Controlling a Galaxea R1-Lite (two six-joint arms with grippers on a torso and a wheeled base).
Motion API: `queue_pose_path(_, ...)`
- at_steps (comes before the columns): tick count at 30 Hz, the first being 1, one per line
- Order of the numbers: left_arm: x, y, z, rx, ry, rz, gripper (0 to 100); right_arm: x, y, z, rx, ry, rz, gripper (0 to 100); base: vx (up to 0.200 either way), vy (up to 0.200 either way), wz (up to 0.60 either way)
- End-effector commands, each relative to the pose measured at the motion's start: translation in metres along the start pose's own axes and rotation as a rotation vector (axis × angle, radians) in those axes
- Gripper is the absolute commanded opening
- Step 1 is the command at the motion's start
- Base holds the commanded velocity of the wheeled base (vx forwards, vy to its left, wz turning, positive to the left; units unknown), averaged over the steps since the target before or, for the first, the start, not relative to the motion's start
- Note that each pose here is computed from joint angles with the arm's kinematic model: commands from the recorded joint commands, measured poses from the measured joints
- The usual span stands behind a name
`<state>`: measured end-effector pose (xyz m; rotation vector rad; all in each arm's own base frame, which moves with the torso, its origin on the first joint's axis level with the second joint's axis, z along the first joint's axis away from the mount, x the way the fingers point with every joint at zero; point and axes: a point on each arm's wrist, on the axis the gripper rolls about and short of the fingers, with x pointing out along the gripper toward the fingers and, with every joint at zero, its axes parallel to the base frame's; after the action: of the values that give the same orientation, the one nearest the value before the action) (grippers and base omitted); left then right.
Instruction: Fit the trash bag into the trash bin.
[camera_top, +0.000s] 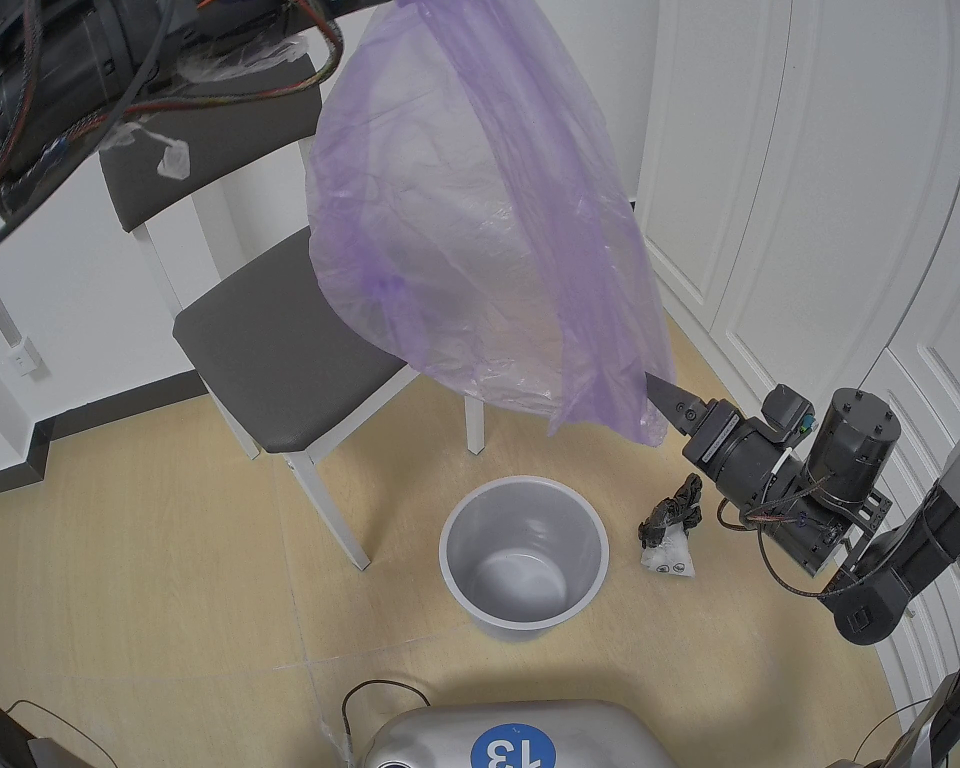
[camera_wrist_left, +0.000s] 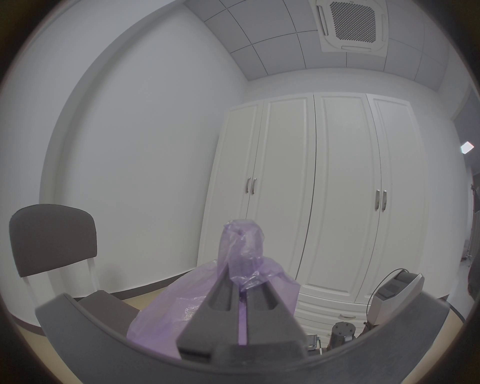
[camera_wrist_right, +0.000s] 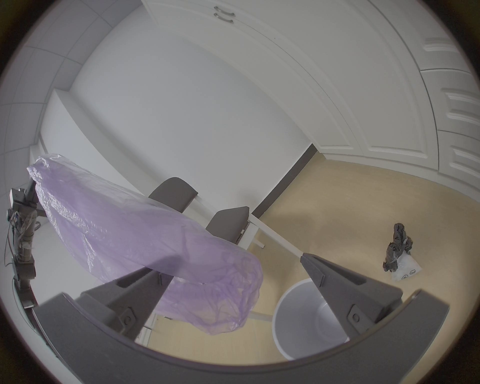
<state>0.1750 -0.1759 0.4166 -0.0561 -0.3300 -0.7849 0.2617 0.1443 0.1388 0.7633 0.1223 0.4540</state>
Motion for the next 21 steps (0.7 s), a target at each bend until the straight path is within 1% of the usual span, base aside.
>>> queue_pose_path(1, 0.000, -0.002, 0.001, -0.003, -0.004, -0.009, 0, 0.002, -0.002, -0.004, 0.006, 0.006, 0.005, 100, 0.000, 0.000, 0.00)
queue_pose_path(5, 0.001, -0.006, 0.001, -0.009, -0.008, -0.023, 0, 0.000, -0.003, -0.009, 0.008, 0.013, 0.022, 100, 0.000, 0.000, 0.00)
queue_pose_path(8, 0.002, -0.006, 0.003, -0.009, -0.013, -0.023, 0, -0.004, -0.002, -0.016, 0.008, 0.062, 0.049, 100, 0.000, 0.000, 0.00)
queue_pose_path(11, 0.001, -0.006, 0.005, -0.010, -0.022, -0.024, 0, -0.003, -0.007, -0.022, 0.006, 0.083, 0.040, 100, 0.000, 0.000, 0.00)
queue_pose_path(15, 0.000, -0.006, 0.009, -0.010, -0.033, -0.024, 0, 0.000, -0.011, -0.025, 0.006, 0.086, 0.034, 100, 0.000, 0.000, 0.00)
queue_pose_path(19, 0.000, -0.009, 0.010, -0.015, -0.038, -0.036, 0, 0.003, -0.016, -0.035, 0.005, 0.107, 0.023, 100, 0.000, 0.000, 0.00)
queue_pose_path(21, 0.000, -0.009, 0.010, -0.016, -0.040, -0.035, 0, 0.006, -0.016, -0.037, 0.005, 0.101, 0.023, 100, 0.000, 0.000, 0.00)
